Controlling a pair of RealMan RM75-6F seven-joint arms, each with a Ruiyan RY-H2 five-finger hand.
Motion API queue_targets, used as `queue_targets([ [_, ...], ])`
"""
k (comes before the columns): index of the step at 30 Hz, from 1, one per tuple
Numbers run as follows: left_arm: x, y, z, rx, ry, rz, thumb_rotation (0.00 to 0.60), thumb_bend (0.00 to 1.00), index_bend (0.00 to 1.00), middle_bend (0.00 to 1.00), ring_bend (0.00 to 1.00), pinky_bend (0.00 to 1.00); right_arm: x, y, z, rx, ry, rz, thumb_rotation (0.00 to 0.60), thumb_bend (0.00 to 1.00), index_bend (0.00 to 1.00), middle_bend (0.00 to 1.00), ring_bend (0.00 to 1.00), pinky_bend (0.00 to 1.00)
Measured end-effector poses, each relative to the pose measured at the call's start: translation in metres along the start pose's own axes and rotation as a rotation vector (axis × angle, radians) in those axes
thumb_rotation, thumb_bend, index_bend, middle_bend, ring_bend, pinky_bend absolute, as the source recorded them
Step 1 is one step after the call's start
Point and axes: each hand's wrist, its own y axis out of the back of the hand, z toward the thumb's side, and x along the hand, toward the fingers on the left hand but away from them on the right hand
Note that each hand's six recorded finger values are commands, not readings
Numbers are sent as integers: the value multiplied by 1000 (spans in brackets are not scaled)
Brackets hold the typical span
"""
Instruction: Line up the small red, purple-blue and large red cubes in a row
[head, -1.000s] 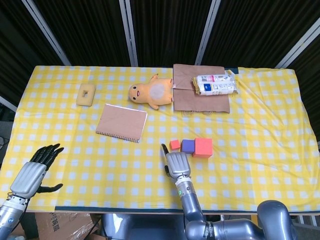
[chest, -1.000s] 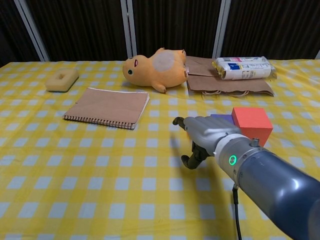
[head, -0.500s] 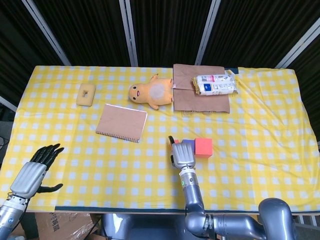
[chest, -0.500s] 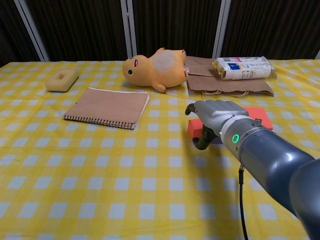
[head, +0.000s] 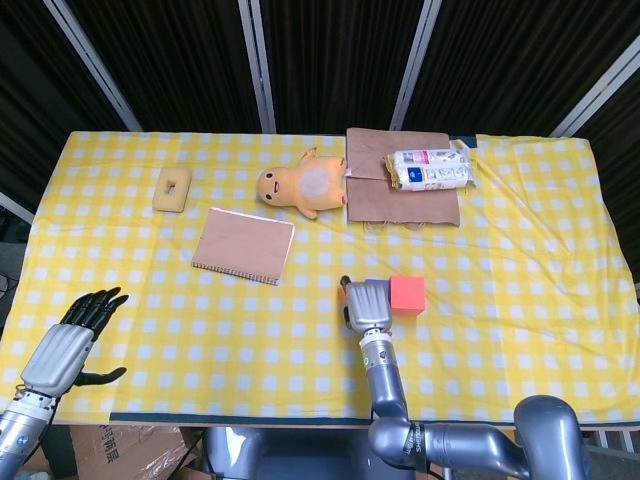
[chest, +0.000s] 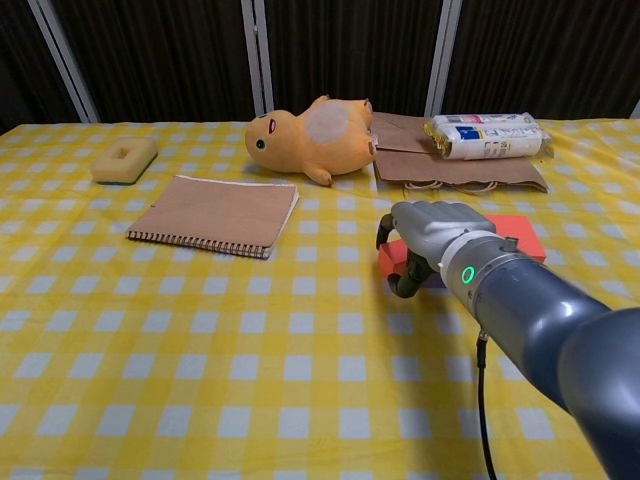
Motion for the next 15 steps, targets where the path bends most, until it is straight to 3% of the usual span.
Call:
queue_targets([
  [15,0,0,0,1,-1,-1,600,0,0,0,0,0,3,0,-3,11,-12,0,600,522,286,1000,1000,1000],
])
